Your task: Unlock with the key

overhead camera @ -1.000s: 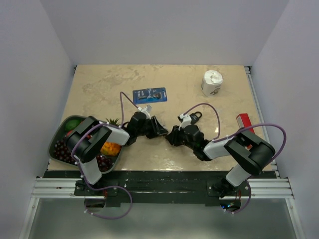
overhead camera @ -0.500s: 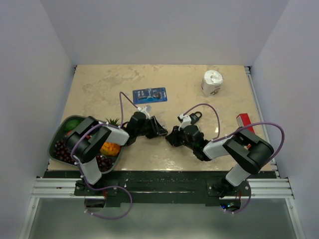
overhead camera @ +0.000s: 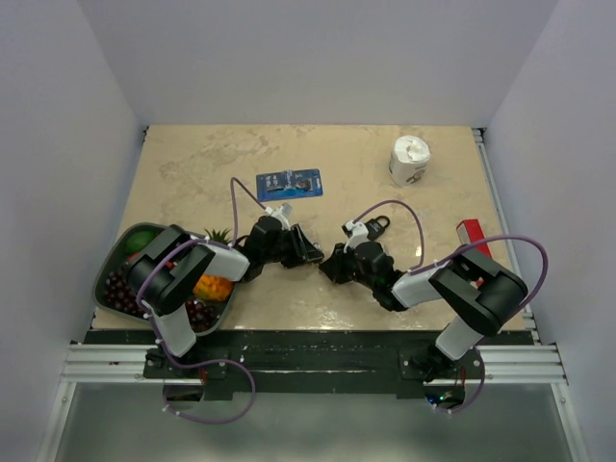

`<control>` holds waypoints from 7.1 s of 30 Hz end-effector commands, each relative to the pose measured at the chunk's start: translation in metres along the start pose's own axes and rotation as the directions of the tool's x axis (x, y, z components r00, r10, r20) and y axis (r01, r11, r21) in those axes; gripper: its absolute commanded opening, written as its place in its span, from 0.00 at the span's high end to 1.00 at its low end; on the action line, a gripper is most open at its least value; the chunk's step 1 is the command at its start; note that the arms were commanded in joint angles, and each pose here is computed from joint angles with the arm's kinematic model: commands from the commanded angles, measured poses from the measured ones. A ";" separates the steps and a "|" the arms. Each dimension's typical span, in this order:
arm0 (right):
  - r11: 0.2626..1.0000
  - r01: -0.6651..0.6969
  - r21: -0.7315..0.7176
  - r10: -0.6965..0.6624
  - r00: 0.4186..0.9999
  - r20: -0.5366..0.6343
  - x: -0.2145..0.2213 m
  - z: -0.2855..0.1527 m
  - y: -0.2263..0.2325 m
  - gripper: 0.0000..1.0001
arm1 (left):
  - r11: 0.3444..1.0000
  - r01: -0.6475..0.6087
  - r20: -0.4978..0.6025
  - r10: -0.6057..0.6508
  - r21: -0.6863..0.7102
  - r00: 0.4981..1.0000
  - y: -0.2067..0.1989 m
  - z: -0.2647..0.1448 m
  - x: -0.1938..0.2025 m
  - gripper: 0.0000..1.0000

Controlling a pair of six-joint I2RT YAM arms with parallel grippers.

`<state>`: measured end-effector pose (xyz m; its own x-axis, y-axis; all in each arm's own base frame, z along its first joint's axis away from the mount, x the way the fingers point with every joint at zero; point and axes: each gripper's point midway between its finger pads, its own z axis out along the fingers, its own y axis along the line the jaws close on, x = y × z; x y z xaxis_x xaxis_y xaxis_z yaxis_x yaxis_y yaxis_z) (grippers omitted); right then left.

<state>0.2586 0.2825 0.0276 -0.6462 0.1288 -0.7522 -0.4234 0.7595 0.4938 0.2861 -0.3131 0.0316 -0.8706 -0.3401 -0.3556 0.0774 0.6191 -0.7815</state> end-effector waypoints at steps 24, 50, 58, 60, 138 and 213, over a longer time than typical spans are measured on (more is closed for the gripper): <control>0.998 0.038 -0.041 -0.032 0.989 0.143 -0.018 0.004 0.003 1.00 | 1.000 0.002 -0.028 -0.003 -0.028 1.000 0.011 -0.006 0.011 1.00; 0.995 0.093 -0.020 -0.080 0.931 0.356 -0.062 -0.004 0.005 1.00 | 0.996 -0.077 -0.142 0.070 -0.039 0.987 0.010 -0.005 0.055 1.00; 0.995 0.096 0.000 -0.088 0.916 0.390 -0.074 -0.001 0.006 1.00 | 0.996 -0.080 -0.160 0.073 -0.032 0.984 0.009 -0.007 0.064 1.00; 0.996 0.091 0.007 -0.086 0.914 0.396 -0.076 0.000 0.004 1.00 | 0.997 -0.076 -0.160 0.071 -0.030 0.985 0.009 -0.008 0.065 1.00; 0.972 0.047 -0.232 -0.008 0.986 0.169 -0.035 0.002 0.048 1.00 | 0.956 -0.056 0.241 -0.016 0.288 0.970 -0.053 -0.046 -0.012 1.00; 0.928 0.192 -0.319 -0.117 0.964 0.241 -0.079 -0.054 0.058 0.54 | 0.960 -0.204 0.227 0.159 0.191 0.961 -0.072 -0.088 -0.018 1.00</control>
<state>0.2406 0.2861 0.1453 -0.4878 0.2768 -0.8279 -0.7055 0.4334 0.5607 0.2425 -0.2843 0.1116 -0.7632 -0.3563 -0.5390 0.2996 0.5439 -0.7839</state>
